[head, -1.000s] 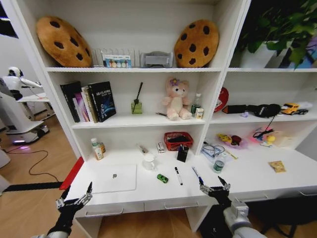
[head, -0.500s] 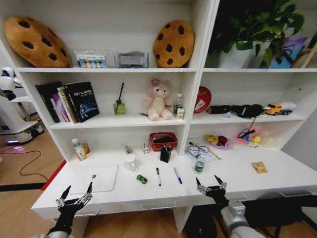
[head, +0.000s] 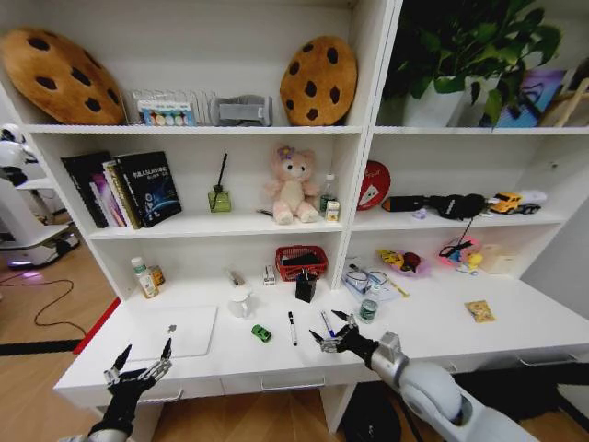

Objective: Organize the objects on the table.

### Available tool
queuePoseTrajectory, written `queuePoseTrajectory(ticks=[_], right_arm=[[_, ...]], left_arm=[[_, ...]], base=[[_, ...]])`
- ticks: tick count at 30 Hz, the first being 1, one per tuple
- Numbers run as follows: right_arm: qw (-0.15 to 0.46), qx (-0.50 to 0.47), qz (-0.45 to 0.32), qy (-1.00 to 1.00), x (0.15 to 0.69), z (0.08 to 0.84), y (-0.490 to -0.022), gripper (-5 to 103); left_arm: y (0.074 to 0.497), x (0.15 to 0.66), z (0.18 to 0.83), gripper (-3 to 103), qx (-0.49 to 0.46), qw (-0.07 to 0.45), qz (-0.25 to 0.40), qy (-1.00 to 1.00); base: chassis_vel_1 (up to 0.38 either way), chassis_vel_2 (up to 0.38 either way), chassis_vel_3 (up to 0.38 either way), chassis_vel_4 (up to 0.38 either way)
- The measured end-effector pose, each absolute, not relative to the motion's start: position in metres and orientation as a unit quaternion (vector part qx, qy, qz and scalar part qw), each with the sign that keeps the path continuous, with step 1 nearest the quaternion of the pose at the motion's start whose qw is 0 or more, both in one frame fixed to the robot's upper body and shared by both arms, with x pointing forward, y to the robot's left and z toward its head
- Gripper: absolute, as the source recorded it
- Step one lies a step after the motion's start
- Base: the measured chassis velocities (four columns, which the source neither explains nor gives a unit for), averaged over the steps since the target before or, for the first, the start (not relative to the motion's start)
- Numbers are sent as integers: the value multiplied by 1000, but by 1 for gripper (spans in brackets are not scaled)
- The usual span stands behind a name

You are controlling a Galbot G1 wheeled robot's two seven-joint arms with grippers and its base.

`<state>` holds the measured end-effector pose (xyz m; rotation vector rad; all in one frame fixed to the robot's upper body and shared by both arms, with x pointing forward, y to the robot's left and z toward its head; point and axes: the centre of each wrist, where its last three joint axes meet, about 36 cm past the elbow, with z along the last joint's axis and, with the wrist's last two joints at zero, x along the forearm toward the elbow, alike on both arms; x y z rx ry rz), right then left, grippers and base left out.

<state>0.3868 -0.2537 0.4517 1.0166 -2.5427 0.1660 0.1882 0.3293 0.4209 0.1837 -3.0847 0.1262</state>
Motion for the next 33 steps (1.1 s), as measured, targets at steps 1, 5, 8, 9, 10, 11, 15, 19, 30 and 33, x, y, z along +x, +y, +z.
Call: queuePoseTrajectory(ticks=[1, 5, 8, 9, 10, 11, 15, 19, 30, 33], right_arm=[[198, 363, 59, -909, 387, 452, -254, 100], [226, 390, 52, -891, 416, 442, -235, 100], [259, 424, 27, -867, 434, 442, -202, 100], [259, 424, 27, -867, 434, 442, -202, 100], [268, 436, 25, -859, 436, 444, -192, 100], [276, 446, 27, -851, 438, 446, -181, 100], [292, 450, 44, -843, 442, 447, -166, 100], [328, 423, 92, -840, 449, 446, -144, 100], [372, 412, 95, -827, 461, 433, -117, 100], [382, 408, 90, -824, 462, 427, -113, 100]], left_arm=[[329, 188, 421, 100, 59, 24, 41, -997], [329, 188, 421, 100, 60, 25, 41, -997], [329, 188, 421, 100, 59, 24, 41, -997], [329, 188, 421, 100, 59, 24, 41, -997], [329, 188, 421, 100, 59, 24, 41, -997], [329, 188, 421, 100, 59, 24, 41, -997], [329, 188, 421, 100, 59, 24, 41, -997], [329, 188, 421, 100, 59, 24, 41, -997], [329, 188, 421, 100, 59, 24, 41, -997], [329, 188, 421, 100, 59, 24, 41, -997]], base=[[0, 0, 0, 0], [0, 0, 0, 0], [0, 0, 0, 0], [0, 0, 0, 0], [0, 0, 0, 0], [0, 0, 0, 0], [0, 0, 0, 0], [0, 0, 0, 0], [0, 0, 0, 0], [0, 0, 0, 0]])
